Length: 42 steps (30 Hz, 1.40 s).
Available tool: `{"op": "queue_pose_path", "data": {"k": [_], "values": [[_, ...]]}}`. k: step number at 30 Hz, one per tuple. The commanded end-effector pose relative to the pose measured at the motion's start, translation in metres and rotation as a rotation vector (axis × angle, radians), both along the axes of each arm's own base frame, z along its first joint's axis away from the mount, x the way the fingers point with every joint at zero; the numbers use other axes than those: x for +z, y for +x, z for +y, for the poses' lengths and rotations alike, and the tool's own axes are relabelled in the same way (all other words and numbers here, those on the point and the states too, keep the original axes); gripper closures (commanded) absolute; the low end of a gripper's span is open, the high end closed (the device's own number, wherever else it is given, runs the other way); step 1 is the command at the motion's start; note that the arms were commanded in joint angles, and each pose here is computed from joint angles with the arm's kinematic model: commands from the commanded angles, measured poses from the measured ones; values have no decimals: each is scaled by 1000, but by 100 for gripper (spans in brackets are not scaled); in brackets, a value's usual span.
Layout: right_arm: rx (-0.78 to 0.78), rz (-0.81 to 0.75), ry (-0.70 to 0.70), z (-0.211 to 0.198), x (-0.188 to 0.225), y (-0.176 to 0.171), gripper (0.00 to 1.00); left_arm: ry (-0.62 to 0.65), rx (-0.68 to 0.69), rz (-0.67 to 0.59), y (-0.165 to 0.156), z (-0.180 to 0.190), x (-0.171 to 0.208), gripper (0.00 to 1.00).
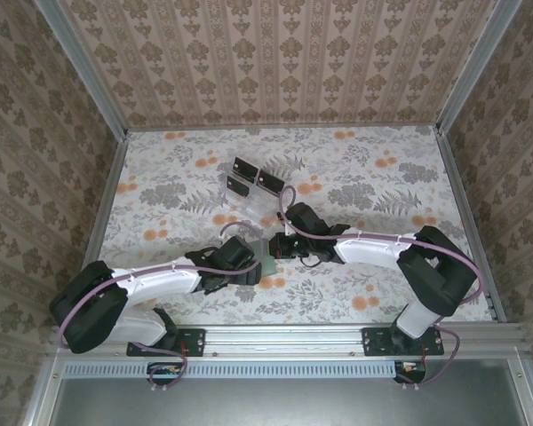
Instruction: Put the credit cards into the card holder
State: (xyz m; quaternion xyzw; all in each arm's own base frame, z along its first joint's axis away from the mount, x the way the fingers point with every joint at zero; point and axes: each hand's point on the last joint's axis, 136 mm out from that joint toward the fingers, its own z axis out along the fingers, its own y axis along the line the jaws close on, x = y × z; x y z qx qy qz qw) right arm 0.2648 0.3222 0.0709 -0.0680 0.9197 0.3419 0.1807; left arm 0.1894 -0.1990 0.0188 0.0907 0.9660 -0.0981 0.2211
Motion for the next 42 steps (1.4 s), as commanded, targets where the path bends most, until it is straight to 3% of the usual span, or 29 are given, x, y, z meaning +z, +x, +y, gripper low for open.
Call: {"op": "queue_pose_path", "data": {"k": [1,25,42], "values": [[25,16,34,11,1,-4,100,72,16,61,-12,16,-23,0],[48,59,31,27,-17,-6,100,68,16,62,-13,17,-24,0],[35,141,-31,21,-51,-14,100,66,19,62,-14,19,-26,0]]}}
